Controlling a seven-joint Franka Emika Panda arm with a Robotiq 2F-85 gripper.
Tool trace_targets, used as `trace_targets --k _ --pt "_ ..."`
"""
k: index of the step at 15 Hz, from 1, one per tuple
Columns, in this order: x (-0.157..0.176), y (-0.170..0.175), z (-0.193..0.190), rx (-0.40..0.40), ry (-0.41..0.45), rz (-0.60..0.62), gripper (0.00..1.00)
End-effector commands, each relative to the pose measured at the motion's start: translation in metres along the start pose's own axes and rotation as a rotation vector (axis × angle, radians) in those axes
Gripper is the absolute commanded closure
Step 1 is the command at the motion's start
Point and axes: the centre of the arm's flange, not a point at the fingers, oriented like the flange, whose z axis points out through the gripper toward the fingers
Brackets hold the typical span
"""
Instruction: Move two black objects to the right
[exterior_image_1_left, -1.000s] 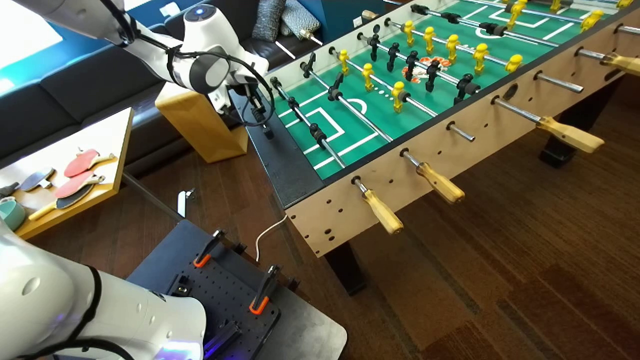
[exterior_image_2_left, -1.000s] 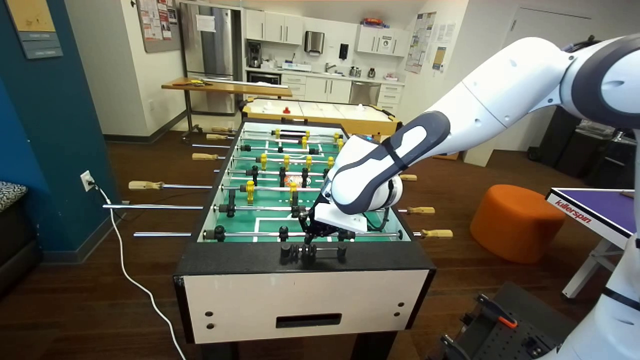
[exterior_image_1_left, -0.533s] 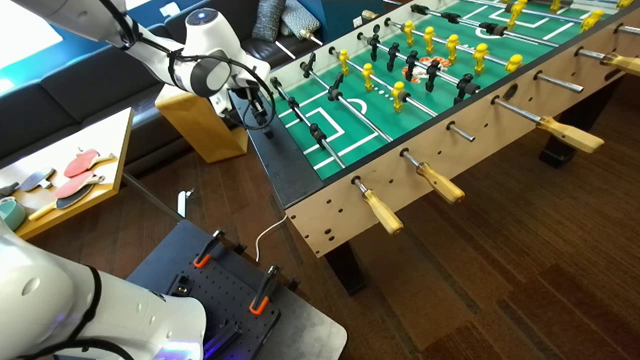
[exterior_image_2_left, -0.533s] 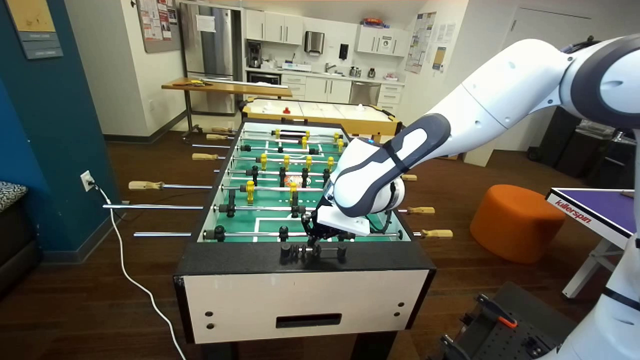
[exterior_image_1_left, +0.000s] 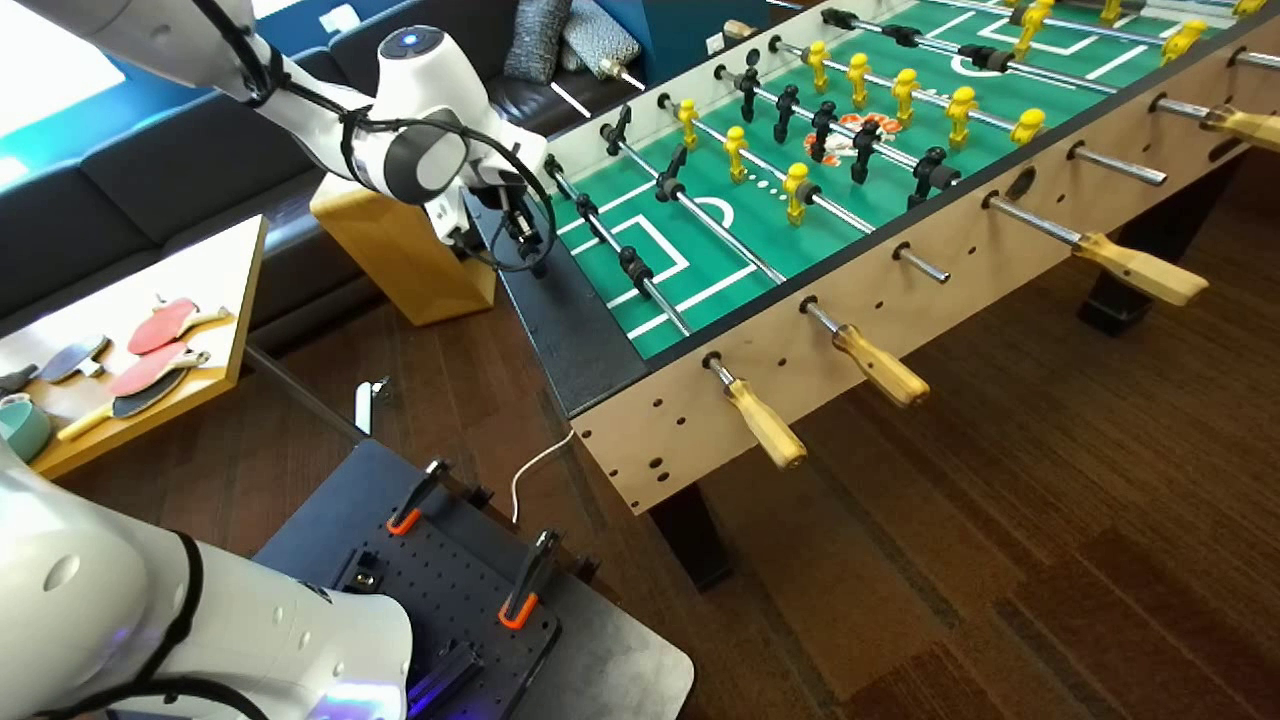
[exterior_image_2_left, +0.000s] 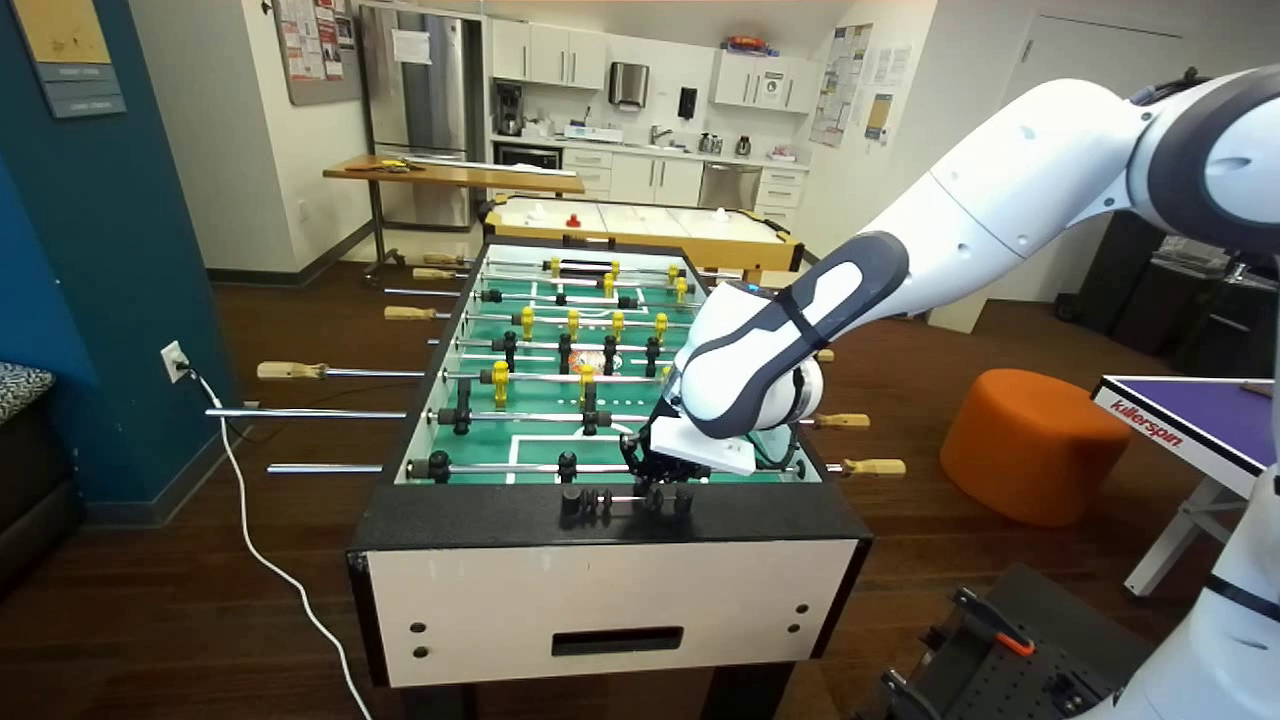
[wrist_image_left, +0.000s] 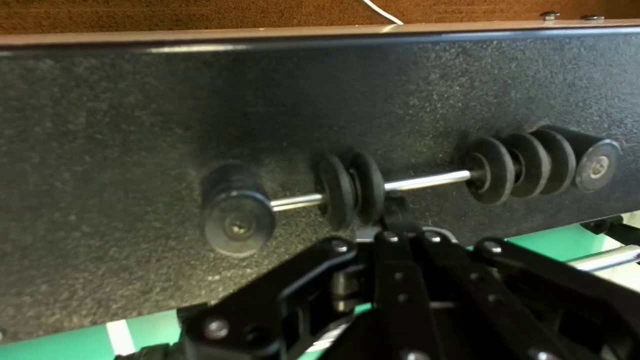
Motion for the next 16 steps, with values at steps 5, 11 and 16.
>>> trace_targets --k 5,11,16 --pt "-0.016 0.033 -0.027 -0.039 0.022 0.034 1.00" --pt "-0.027 0.022 -0.070 0.032 0.066 0.002 1.00" --pt "-0.036 0.023 -0.110 0.001 0.032 -0.040 1.00"
